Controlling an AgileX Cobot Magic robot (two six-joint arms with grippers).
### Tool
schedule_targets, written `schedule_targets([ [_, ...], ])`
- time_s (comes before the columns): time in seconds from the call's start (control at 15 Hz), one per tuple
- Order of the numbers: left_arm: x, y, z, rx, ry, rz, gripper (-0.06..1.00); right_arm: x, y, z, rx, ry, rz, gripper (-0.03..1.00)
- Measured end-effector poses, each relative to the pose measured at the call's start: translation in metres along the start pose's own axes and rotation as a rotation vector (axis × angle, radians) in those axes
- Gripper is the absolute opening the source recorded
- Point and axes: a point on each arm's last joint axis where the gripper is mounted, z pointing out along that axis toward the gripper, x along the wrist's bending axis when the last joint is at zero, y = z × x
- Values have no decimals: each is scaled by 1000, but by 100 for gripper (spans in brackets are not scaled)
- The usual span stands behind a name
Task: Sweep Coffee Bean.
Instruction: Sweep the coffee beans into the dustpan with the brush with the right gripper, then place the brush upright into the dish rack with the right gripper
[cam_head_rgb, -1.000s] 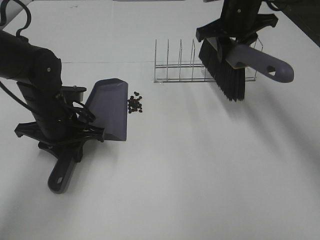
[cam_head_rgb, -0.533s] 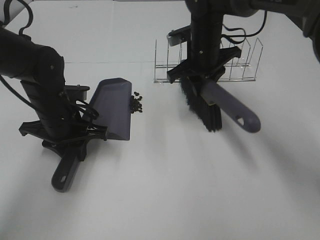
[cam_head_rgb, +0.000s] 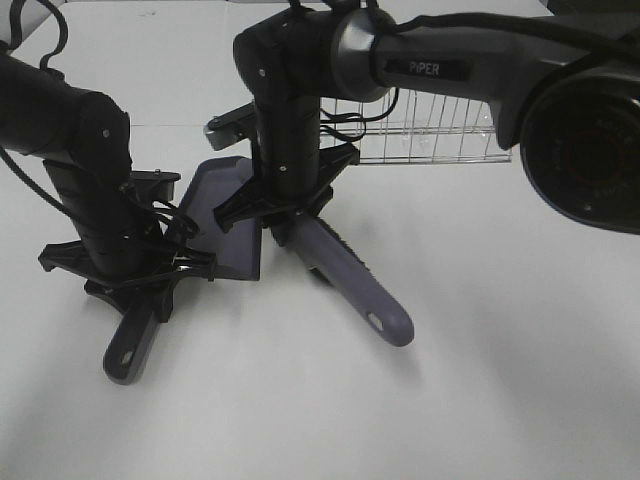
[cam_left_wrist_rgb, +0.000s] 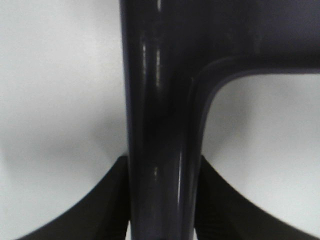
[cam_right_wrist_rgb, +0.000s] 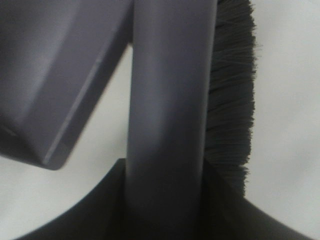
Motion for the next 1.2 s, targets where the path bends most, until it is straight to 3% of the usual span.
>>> schedule_targets([
  [0.13, 0, 0, 0, 0, 0, 0, 32, 19, 4, -7, -26, 56, -1, 28],
  [0.33, 0, 0, 0, 0, 0, 0, 32, 23, 17, -29, -76, 64, 1, 28],
  [0.6, 0, 0, 0, 0, 0, 0, 32, 1, 31, -63, -143, -125, -36, 28],
  [0.67, 0, 0, 0, 0, 0, 0, 32, -4, 33, -65, -153, -140, -33, 28],
  [0.87, 0, 0, 0, 0, 0, 0, 32, -36, 34, -71, -160, -160, 26, 28],
  [1.0, 0, 0, 0, 0, 0, 0, 32, -83, 31, -96, -194, -180, 119, 28],
  [1.2, 0, 0, 0, 0, 0, 0, 32, -122, 23, -123, -236, -184, 191, 28],
])
